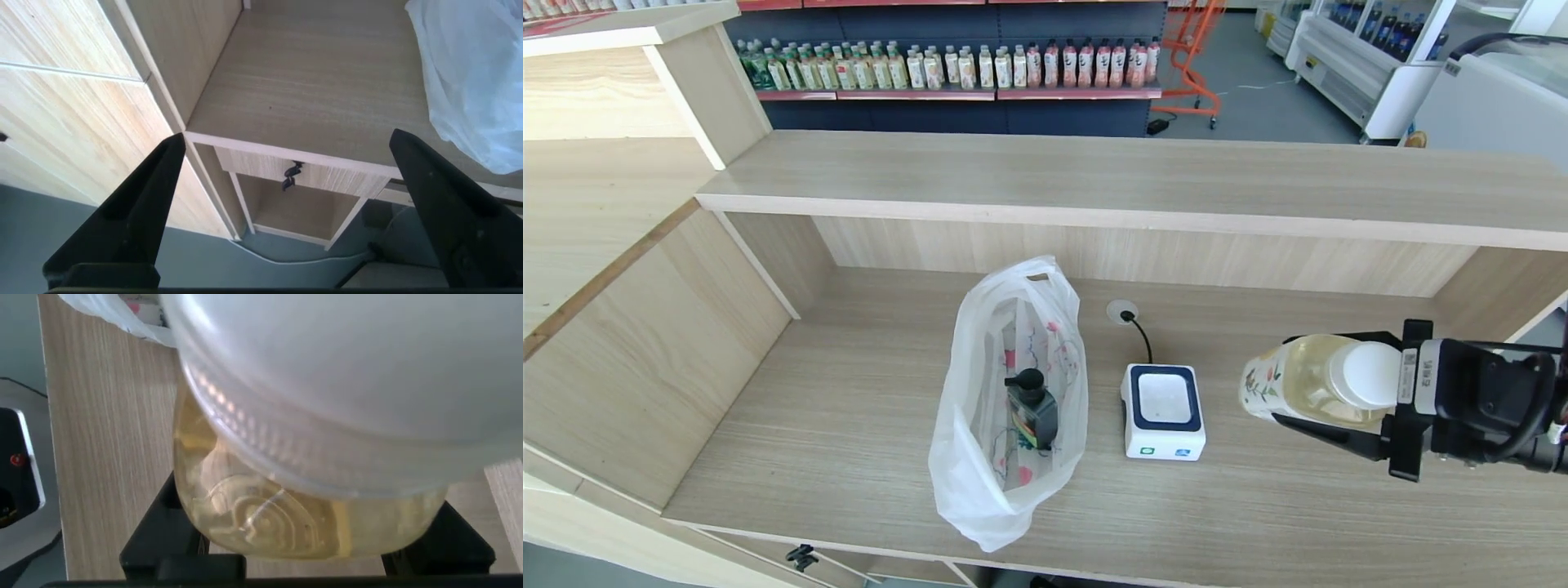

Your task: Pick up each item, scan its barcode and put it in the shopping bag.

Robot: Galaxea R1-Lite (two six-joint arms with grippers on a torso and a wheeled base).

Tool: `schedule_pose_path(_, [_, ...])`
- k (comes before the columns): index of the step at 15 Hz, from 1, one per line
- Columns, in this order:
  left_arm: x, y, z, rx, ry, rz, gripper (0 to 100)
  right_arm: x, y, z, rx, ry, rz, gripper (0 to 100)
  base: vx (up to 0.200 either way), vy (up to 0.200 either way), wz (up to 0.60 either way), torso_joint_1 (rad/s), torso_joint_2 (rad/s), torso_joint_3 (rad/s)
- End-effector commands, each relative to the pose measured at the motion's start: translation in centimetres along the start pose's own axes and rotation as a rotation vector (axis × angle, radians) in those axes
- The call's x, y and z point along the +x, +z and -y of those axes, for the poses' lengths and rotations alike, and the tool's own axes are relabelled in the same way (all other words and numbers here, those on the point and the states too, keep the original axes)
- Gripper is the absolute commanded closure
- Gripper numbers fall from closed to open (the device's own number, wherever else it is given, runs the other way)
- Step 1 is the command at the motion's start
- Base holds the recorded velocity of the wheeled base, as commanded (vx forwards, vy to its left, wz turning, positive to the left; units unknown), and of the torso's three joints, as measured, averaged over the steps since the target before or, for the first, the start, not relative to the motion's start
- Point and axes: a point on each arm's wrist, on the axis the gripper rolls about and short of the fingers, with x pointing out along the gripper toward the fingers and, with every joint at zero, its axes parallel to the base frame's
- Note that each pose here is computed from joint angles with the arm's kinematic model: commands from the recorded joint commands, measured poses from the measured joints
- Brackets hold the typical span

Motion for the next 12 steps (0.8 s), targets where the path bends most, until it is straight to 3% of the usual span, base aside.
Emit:
schedule_pose_path(1, [0.0, 0.0, 0.0, 0.000, 0.000, 0.000, 0, 1.0, -1.2, -0.6, 0.033, 0.048, -0.020, 100, 0.000, 0.000, 0.00, 0.000, 0.00, 0.000])
schedule_pose_path(4, [0.0, 0.0, 0.0, 0.000, 0.000, -0.001, 0, 1.9, -2.2, -0.5, 0.042, 0.095, 0.009, 100, 0.000, 0.000, 0.00, 0.000, 0.00, 0.000])
schedule_pose_path(9, [0.0, 0.0, 0.0, 0.000, 0.000, -0.001, 0, 5.2, -5.5, 1.3, -0.105, 0.134, 0.123, 100, 0.000, 0.000, 0.00, 0.000, 0.00, 0.000])
schedule_pose_path(12, [0.0, 0.0, 0.0, 0.000, 0.000, -0.001, 0, 6.4, -6.5, 1.1, -0.086, 0.155, 0.113, 100, 0.000, 0.000, 0.00, 0.000, 0.00, 0.000])
